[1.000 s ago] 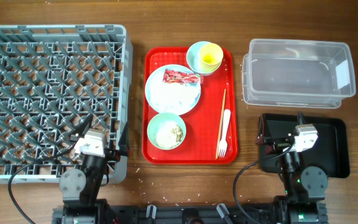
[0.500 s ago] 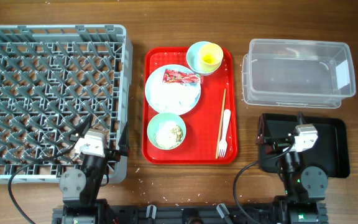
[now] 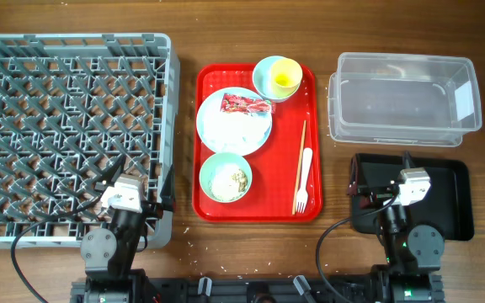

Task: Sort waste into correct bins and load items into the dishwasher rack
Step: 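Move the right gripper from rest toward the light-blue plate on the tray, then grasp the white tissue on the plate with the right gripper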

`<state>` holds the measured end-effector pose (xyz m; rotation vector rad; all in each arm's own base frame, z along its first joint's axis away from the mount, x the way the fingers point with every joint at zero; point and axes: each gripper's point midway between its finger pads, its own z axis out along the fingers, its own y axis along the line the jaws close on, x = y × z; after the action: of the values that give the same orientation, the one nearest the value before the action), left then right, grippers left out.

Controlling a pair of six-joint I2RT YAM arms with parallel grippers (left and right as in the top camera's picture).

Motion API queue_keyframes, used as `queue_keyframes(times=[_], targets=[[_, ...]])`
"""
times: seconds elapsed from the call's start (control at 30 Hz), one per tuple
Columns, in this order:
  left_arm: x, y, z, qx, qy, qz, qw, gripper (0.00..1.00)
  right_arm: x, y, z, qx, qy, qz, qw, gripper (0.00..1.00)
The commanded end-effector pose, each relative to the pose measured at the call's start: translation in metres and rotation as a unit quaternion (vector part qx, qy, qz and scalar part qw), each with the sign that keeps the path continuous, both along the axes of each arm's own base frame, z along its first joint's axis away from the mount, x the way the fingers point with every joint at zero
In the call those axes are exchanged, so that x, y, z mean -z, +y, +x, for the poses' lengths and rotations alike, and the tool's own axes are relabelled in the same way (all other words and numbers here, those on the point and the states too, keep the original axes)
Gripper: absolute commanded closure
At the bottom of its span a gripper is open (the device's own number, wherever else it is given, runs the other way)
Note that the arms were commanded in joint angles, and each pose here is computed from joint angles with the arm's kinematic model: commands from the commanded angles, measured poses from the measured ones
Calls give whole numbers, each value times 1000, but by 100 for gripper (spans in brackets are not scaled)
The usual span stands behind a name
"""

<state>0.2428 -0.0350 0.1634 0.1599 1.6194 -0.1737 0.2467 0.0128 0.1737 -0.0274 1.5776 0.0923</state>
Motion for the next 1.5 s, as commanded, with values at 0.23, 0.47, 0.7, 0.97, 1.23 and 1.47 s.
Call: queue_keyframes(times=[0.23,0.47,0.7,0.97,1.23,1.47], targets=[[3,1,0,-6,3,-2,1000,0,1,-3,1,7,2,7,1000,0],[3,1,0,-6,3,-2,1000,0,-9,55,-14,-165,40,230,958,0],[3,1,0,-6,3,-2,1000,0,-88,66,-30,-192,67,253,946,0],[3,1,0,-6,3,-2,1000,0,-100,79,31,-159,438,193,863,0],[3,1,0,-6,3,-2,1000,0,-6,156,74,-131,597,172,773,59],[3,1,0,-6,3,-2,1000,0,74,270,102,-152,528,-3,835,4]])
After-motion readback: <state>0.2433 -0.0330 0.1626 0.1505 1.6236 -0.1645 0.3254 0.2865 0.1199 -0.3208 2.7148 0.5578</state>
